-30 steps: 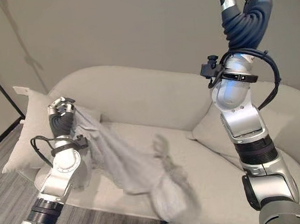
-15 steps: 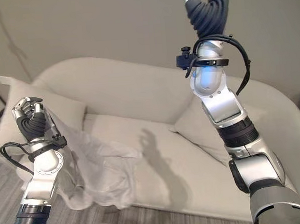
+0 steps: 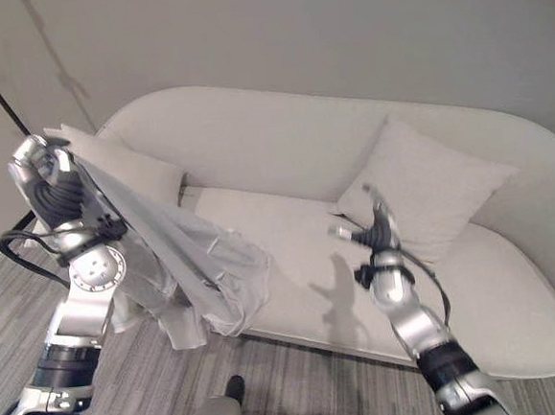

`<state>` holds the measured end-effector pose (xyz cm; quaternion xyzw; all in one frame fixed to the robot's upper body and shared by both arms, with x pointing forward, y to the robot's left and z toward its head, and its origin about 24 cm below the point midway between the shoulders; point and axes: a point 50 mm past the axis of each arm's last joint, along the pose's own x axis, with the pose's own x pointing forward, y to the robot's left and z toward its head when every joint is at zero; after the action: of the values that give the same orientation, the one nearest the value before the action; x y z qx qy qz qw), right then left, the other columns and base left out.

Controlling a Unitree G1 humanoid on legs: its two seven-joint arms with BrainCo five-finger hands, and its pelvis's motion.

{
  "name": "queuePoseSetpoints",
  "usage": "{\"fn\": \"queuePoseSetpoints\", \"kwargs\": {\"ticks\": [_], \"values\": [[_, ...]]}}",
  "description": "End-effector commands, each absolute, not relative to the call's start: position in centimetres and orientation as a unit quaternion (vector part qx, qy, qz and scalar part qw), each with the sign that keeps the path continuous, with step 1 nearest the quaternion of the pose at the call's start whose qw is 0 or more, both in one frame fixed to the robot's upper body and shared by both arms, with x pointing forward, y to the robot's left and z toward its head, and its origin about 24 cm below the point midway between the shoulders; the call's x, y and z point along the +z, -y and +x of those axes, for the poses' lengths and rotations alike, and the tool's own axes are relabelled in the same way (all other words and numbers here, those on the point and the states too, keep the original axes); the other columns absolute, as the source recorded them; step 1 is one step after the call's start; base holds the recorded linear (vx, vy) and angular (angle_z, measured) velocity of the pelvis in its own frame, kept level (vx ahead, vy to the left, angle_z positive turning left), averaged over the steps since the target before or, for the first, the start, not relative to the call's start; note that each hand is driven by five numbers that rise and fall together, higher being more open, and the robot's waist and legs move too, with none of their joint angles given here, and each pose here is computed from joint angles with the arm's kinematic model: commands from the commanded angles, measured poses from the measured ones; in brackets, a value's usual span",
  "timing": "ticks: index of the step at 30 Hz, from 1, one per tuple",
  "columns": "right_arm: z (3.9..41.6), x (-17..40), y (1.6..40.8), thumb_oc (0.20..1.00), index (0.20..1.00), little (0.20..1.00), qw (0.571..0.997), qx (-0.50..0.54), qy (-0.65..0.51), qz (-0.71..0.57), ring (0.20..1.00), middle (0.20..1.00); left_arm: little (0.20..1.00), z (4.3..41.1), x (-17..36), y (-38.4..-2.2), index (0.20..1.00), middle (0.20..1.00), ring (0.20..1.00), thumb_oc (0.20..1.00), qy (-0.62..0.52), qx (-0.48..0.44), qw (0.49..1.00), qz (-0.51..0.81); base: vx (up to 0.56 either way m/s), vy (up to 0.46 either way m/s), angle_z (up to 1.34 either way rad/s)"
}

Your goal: Hang the clothes on the sofa on the clothes rack.

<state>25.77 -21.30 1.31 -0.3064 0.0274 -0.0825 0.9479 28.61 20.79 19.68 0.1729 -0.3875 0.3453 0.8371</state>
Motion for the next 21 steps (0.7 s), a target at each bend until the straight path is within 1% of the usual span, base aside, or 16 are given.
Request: {"fn": "queuePoseSetpoints", "kwargs": {"ticks": [1, 2, 5, 8, 9, 11, 14, 15, 16, 18, 21], "values": [[27.5, 4.3, 18.2, 1.0, 1.0, 1.0, 0.968, -0.028, 0.057, -0.241, 1.0, 1.0, 0.2, 28.2, 23.6, -19.9, 0.2, 0.2, 0.2, 0.2, 0.489, 0.33, 0.783, 0.196, -0.11, 0.078, 0.23], [26.5, 3.3, 17.4, 1.0, 1.0, 1.0, 0.975, 0.02, 0.04, -0.216, 1.0, 1.0, 0.2, 28.5, 24.8, -18.5, 0.2, 0.2, 0.2, 0.2, 0.511, 0.31, 0.78, 0.185, -0.07, 0.052, 0.18], [26.1, 2.8, 16.7, 1.0, 1.0, 1.0, 0.977, 0.047, 0.035, -0.203, 1.0, 1.0, 0.2, 28.5, 25.5, -18.0, 0.2, 0.2, 0.2, 0.2, 0.524, 0.303, 0.777, 0.174, -0.05, 0.084, 0.78], [25.8, 1.7, 15.1, 1.0, 1.0, 1.0, 0.979, 0.07, 0.023, -0.19, 1.0, 1.0, 0.2, 28.6, 26.0, -17.5, 0.2, 0.2, 0.2, 0.2, 0.532, 0.302, 0.775, 0.158, -0.02, 0.189, 0.28], [25.7, 1.2, 13.7, 1.0, 1.0, 1.0, 0.979, 0.082, 0.02, -0.184, 1.0, 1.0, 0.2, 28.7, 26.0, -16.9, 0.2, 0.2, 0.2, 0.2, 0.534, 0.296, 0.779, 0.143, -0.01, 0.214, 0.51], [25.7, 0.9, 13.1, 1.0, 1.0, 1.0, 0.979, 0.084, 0.02, -0.182, 1.0, 1.0, 0.2, 28.6, 26.1, -16.7, 0.2, 0.2, 0.2, 0.2, 0.536, 0.297, 0.778, 0.137, -0.01, 0.196, 0.35], [25.8, 0.4, 10.8, 1.0, 1.0, 1.0, 0.983, 0.109, 0.012, -0.15, 1.0, 1.0, 0.2, 28.3, 26.8, -15.9, 0.2, 0.2, 0.2, 0.2, 0.559, 0.298, 0.766, 0.111, -0.03, 0.344, 0.19], [25.9, 0.4, 9.1, 1.0, 1.0, 1.0, 0.978, 0.139, 0.017, -0.157, 1.0, 1.0, 0.2, 28.3, 27.3, -15.4, 0.2, 0.2, 0.2, 0.2, 0.566, 0.302, 0.76, 0.102, -0.01, 0.305, 0.1], [25.9, 0.4, 9.1, 1.0, 1.0, 1.0, 0.977, 0.14, 0.017, -0.157, 1.0, 1.0, 0.2, 28.3, 27.3, -15.4, 0.2, 0.2, 0.2, 0.2, 0.566, 0.303, 0.76, 0.102, -0.01, 0.339, 0.0], [25.5, -0.5, 7.6, 1.0, 1.0, 1.0, 0.97, 0.174, 0.001, -0.168, 1.0, 1.0, 0.2, 28.3, 27.7, -15.0, 0.2, 0.2, 0.2, 0.2, 0.574, 0.298, 0.756, 0.098, -0.06, 0.345, -0.16], [24.7, -2.3, 5.8, 1.0, 1.0, 1.0, 0.951, 0.226, -0.025, -0.212, 1.0, 1.0, 0.2, 28.7, 28.6, -14.0, 0.2, 0.2, 0.2, 0.2, 0.583, 0.286, 0.755, 0.093, -0.11, 0.425, -0.06]]}}
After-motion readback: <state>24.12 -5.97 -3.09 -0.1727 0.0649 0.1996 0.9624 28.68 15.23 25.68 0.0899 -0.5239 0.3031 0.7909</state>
